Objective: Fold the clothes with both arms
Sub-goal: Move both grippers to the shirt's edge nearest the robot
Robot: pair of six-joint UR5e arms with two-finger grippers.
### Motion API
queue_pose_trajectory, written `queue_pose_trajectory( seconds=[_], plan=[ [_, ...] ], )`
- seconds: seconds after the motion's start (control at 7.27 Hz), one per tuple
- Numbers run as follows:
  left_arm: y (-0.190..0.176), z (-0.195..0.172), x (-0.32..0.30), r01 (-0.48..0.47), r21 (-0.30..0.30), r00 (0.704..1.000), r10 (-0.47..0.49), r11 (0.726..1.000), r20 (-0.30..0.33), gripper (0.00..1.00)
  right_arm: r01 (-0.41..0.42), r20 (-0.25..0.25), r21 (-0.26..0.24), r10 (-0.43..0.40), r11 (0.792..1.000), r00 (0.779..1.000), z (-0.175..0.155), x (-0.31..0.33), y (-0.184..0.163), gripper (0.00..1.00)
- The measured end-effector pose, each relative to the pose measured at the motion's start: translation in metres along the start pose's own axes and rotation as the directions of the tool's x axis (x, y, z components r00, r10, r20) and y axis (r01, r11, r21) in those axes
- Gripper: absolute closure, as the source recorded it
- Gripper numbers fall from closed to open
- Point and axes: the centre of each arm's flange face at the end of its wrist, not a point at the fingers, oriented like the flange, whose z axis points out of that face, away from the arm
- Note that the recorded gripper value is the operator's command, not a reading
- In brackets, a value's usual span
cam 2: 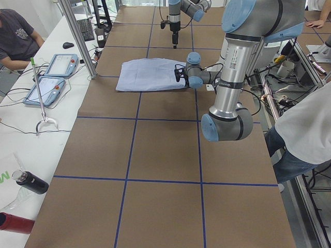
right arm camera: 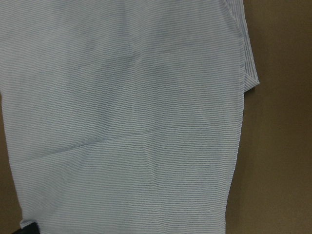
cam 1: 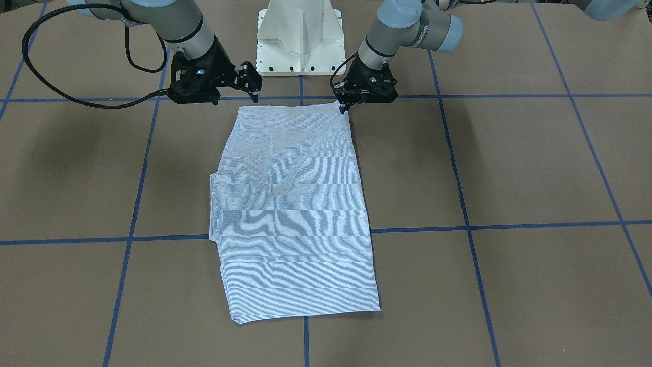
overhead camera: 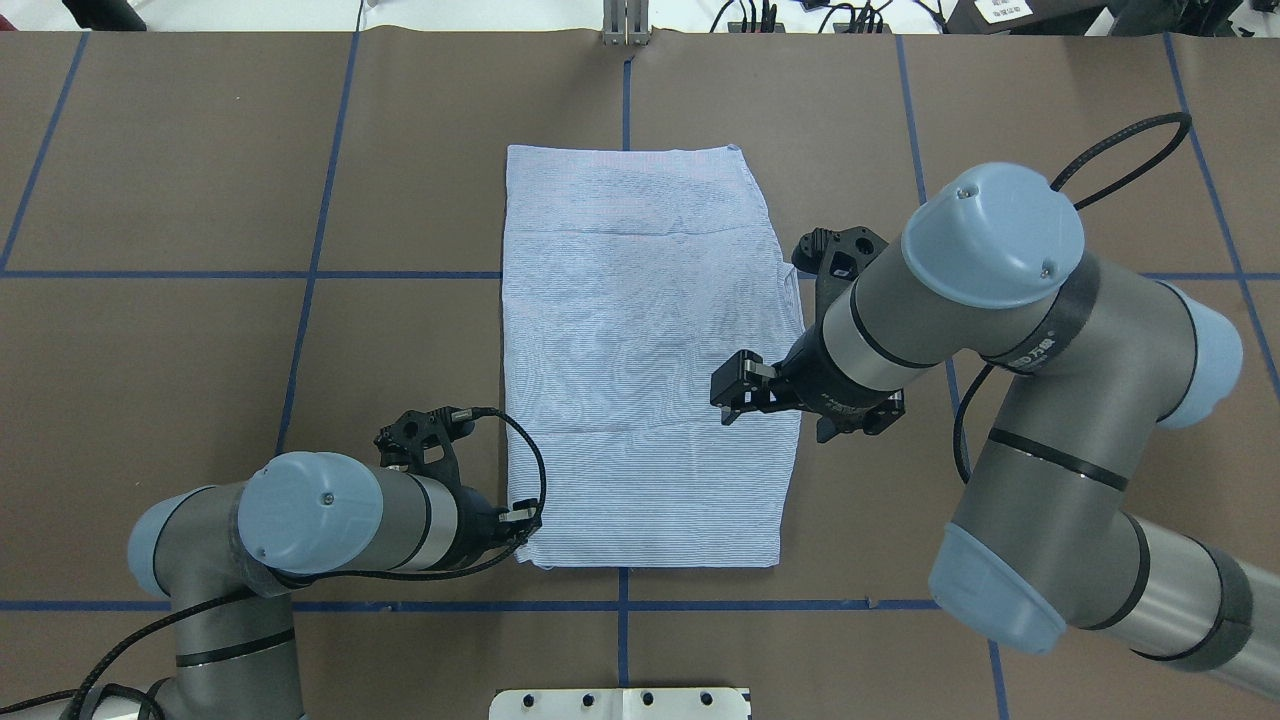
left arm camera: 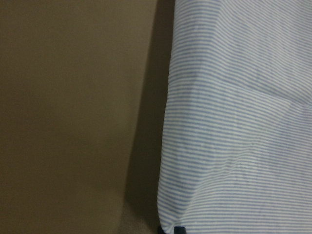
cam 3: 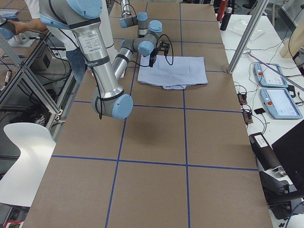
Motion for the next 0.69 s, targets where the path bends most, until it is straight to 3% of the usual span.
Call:
queue_pose_trajectory(
  seconds=[0.41, 0.69],
  plan=[
    [-0.009, -0.005, 0.009, 0.011, 0.015, 1.000, -0.012, 1.000, 0.015, 1.00, -0.168, -0.046, 0.067, 0.171, 0.984, 0.984, 0.049, -0.013, 0.051, 0.00],
    [-0.014, -0.006, 0.010, 0.016, 0.023, 1.000, -0.016, 1.000, 0.016, 1.00, -0.288, -0.065, 0.101, 0.296, 0.952, 0.953, 0.083, -0.020, 0.084, 0.00]
  ],
)
